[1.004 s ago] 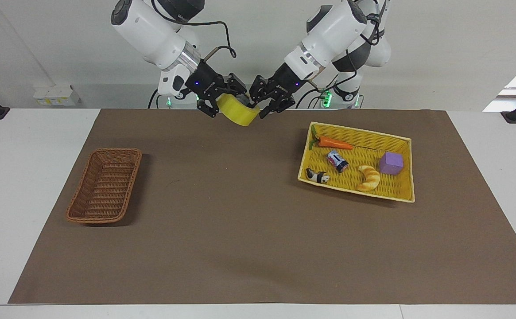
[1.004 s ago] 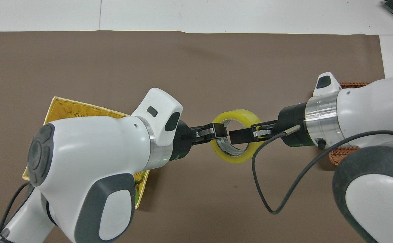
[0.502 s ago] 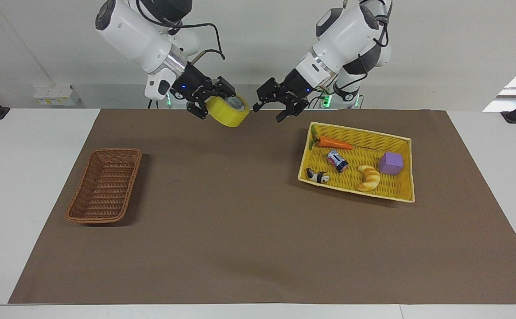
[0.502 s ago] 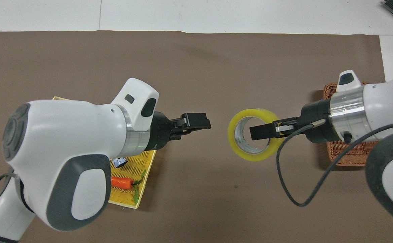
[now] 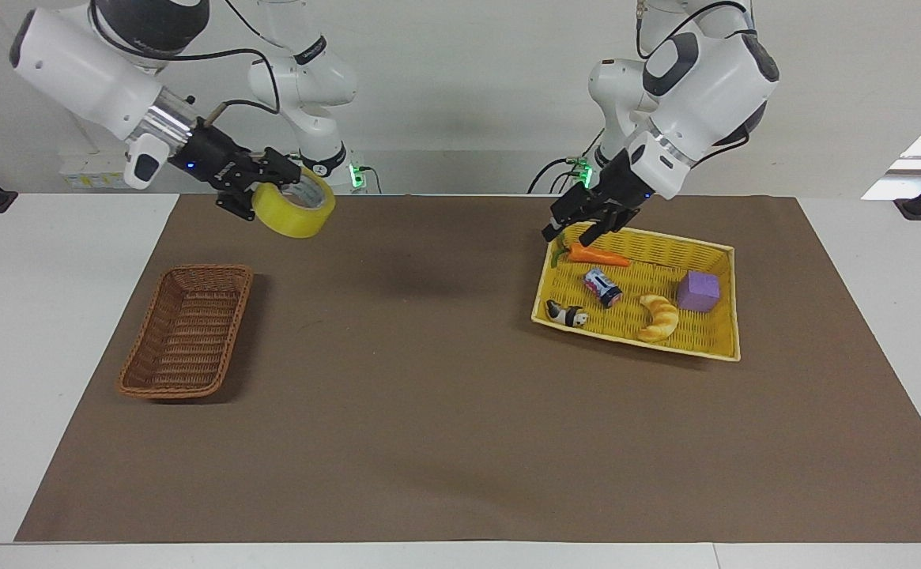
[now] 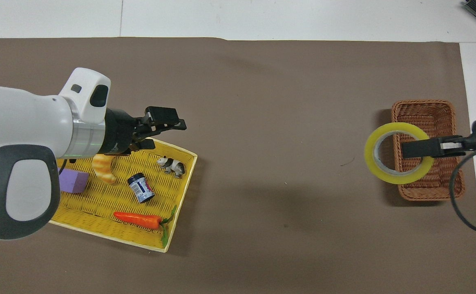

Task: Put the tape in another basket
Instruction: 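Carry the tape to the wicker basket while the left gripper withdraws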

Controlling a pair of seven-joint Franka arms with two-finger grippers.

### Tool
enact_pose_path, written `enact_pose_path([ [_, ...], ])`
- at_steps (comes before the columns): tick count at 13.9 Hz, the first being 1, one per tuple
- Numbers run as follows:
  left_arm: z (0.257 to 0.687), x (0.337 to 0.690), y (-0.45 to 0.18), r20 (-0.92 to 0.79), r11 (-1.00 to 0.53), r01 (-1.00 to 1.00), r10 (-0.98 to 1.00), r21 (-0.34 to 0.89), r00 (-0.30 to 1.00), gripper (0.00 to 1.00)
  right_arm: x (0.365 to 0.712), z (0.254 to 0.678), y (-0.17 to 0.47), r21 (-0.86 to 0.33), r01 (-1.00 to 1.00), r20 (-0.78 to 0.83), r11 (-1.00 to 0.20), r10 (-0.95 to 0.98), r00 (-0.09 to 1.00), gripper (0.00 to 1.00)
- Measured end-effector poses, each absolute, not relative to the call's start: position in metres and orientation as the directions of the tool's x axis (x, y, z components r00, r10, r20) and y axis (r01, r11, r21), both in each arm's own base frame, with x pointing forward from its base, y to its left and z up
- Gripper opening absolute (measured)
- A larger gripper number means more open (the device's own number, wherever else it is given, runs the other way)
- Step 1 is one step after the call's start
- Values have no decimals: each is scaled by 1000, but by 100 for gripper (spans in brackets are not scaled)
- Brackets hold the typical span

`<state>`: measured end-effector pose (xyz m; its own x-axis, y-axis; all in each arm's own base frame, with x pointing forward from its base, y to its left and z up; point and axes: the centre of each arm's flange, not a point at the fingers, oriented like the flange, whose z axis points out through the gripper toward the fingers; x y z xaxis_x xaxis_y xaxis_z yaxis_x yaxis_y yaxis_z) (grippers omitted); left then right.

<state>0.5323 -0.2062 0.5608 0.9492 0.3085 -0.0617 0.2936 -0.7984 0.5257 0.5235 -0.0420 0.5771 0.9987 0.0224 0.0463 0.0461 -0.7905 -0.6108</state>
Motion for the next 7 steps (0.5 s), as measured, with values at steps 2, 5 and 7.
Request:
enact_pose_path([
  [2,559,545,-168,-54,-792,337,361,509,931,100,532,555,-74,-600,-22,36,-799,-54,998,0],
  [5,557,557,-113,17,-831,299,347,469,938,100,557,483,-127,-585,-66,27,-809,-100,995,0],
  [7,558,561,-94,99,-897,220,277,383,956,100,563,453,-150,-569,-77,22,-818,-109,994,0],
])
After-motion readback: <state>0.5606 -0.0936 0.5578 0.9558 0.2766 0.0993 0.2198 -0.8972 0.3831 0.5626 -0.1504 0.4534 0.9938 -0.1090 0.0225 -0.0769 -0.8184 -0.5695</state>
